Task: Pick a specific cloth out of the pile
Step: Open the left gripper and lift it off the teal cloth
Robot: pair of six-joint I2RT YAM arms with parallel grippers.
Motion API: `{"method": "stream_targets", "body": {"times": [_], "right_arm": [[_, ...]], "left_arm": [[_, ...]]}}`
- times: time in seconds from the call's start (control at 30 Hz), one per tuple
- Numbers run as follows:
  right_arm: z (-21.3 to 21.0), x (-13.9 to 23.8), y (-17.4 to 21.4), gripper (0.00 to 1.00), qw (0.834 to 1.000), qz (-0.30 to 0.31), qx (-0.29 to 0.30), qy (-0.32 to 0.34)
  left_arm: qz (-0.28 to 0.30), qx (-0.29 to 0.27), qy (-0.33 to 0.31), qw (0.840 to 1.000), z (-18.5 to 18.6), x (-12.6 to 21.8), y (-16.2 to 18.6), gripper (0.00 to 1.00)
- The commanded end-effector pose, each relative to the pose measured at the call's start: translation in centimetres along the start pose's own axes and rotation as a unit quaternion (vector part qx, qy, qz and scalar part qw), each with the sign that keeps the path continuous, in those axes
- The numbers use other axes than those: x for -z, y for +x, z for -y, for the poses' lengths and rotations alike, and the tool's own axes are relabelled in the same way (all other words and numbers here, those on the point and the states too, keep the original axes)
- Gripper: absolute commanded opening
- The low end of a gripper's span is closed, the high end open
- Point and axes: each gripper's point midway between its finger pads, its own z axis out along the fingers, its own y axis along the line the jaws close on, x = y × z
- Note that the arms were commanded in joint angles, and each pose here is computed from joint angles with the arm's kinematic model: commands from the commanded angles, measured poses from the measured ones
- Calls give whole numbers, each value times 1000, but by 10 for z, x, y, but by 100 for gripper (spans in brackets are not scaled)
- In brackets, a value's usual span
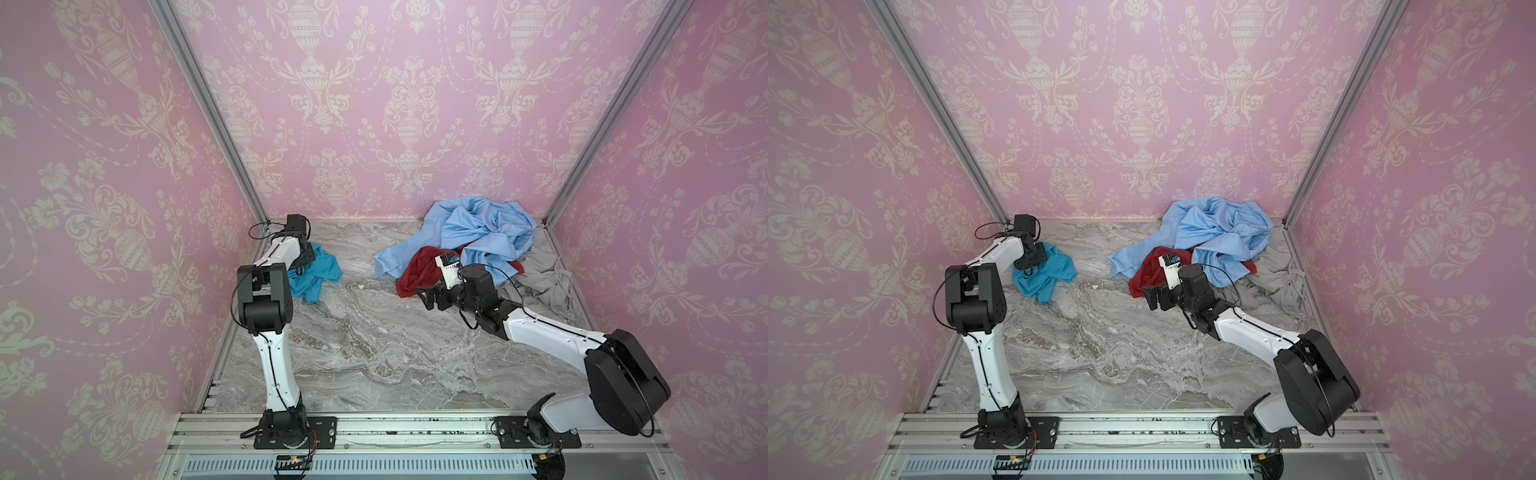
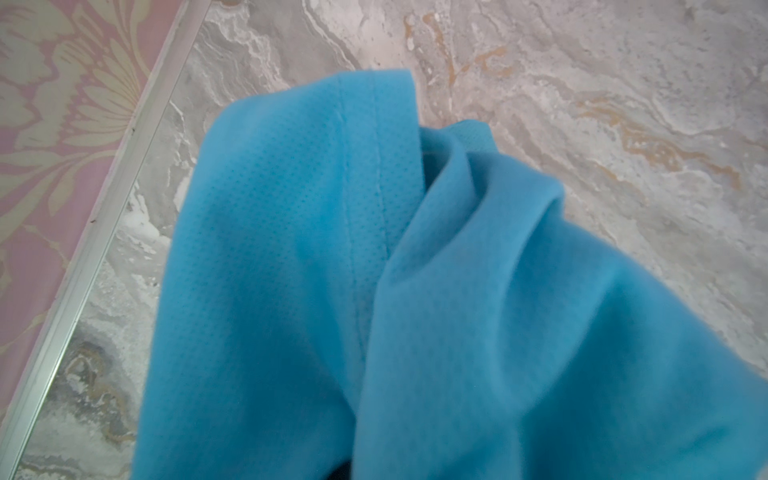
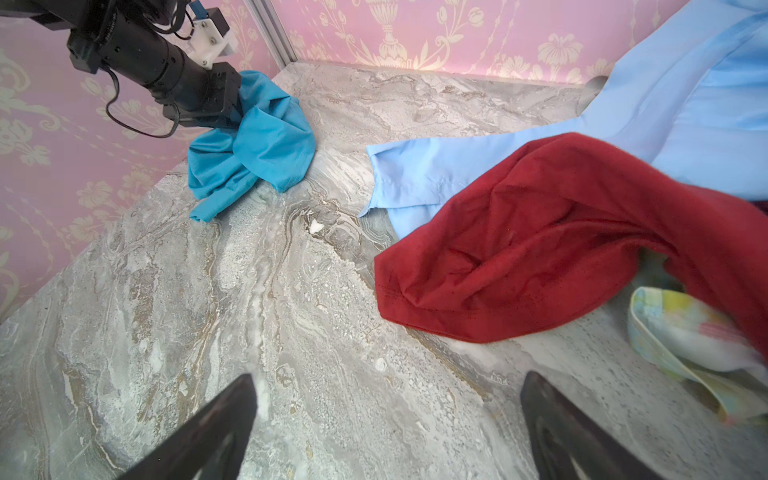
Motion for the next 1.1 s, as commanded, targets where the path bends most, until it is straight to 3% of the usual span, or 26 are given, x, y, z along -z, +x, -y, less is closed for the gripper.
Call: {"method": "stream_targets", "body": {"times": [0.0, 0.73, 0.93, 1.07], "right_arm": [[-5, -8, -10, 100, 1000, 1, 12, -14], [-49, -53, -36, 100, 995, -10, 61, -74], [-53, -49, -45, 100, 995, -2, 58, -76], [-53, -41, -52, 100, 996, 7, 49, -73]], "left_arm": [[-19, -13, -2, 1000, -6, -8, -1, 0], [-5, 14, 15, 1000, -6, -39, -64, 1], [12, 19, 20, 1000, -7, -18, -76, 21], [34, 21, 27, 999, -9, 9, -88, 51]]}}
